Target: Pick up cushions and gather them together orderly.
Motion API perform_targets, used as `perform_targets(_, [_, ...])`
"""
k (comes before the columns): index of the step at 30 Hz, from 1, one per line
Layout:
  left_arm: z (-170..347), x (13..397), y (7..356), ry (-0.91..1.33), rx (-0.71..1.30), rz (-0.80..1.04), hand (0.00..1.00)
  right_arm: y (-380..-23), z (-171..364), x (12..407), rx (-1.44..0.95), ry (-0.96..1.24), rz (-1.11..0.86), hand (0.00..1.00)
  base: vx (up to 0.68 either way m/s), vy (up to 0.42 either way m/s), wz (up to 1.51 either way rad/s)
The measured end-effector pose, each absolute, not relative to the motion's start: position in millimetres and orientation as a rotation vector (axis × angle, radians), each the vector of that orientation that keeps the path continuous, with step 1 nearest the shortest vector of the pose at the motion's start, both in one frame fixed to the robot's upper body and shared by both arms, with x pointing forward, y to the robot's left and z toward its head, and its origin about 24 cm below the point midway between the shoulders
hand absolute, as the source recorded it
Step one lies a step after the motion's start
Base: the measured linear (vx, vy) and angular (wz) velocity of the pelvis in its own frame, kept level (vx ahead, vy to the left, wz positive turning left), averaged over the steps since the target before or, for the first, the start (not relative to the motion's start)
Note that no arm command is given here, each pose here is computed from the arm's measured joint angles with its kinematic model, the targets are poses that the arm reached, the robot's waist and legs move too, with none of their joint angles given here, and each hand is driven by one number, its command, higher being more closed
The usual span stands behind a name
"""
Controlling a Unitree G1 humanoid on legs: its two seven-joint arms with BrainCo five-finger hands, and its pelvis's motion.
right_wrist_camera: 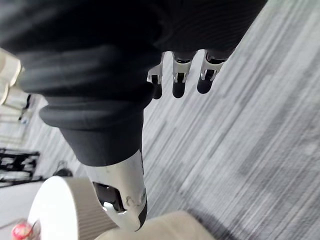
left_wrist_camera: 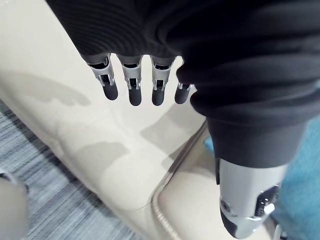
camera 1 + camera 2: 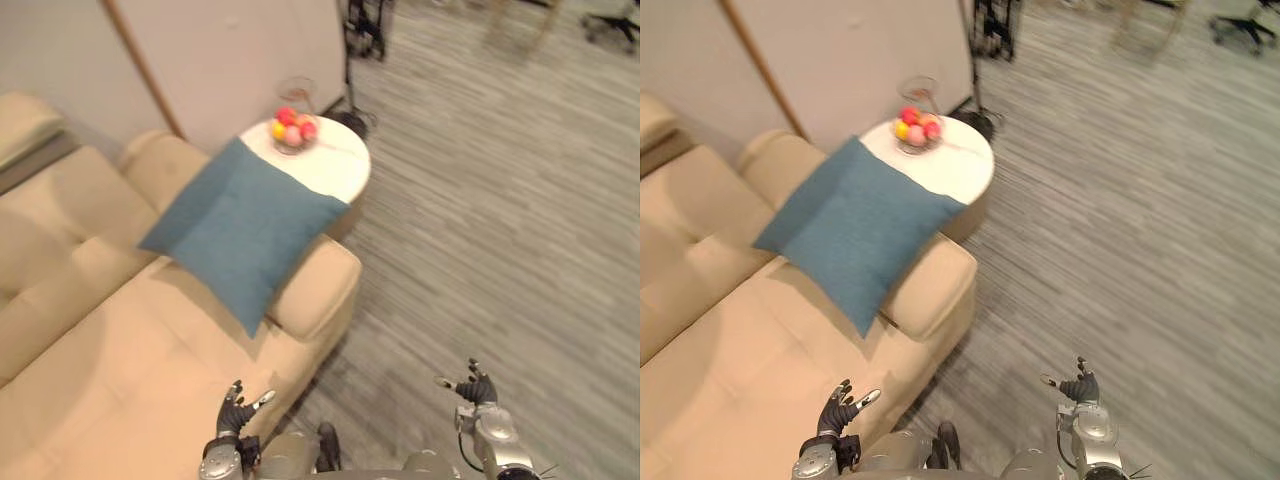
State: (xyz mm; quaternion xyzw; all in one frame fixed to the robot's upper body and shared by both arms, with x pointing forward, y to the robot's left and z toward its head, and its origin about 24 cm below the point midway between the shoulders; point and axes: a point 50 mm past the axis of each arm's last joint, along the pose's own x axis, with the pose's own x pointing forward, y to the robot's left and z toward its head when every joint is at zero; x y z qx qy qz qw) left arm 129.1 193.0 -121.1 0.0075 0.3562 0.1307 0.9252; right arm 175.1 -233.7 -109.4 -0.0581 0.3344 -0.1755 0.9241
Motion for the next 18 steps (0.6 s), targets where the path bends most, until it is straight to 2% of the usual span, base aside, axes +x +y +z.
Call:
perform_targets(3, [-115.9,142.2,192.2,0.691,0.025,0.255,0.00,-230.7,-104.3,179.4,-0.108,0.648,-0.354,0.00,0.32,-0.115,1.47])
perform_targets(5, [-108.6,161.1,188.4,0.639,0.024,0.236,0.00,-232.6,-106.0,169.3,-0.092,0.655,-0.376,0.00,0.36,-0.280,1.94])
perform_targets(10, [-99.7,176.3,177.0,0.579,0.014,0.197,0.00,-230.3,-110.6,145.4,-0.035,0.675,-0.428,0.00,0.22,-0.329,1.81])
perform_targets(13, [-99.8,175.2,175.4,0.580,0.010,0.195,0.00,-226.6,-96.4,166.5,-0.018,0.579,-0.421,0.00,0.12,-0.334,0.92])
perform_targets(18, [-97.2,180.3,176.1,0.566,0.015,0.192,0.00,-243.8,-91.2,165.6,-0.023,0.552,-0.489,0.00,-0.04,-0.121,0.56])
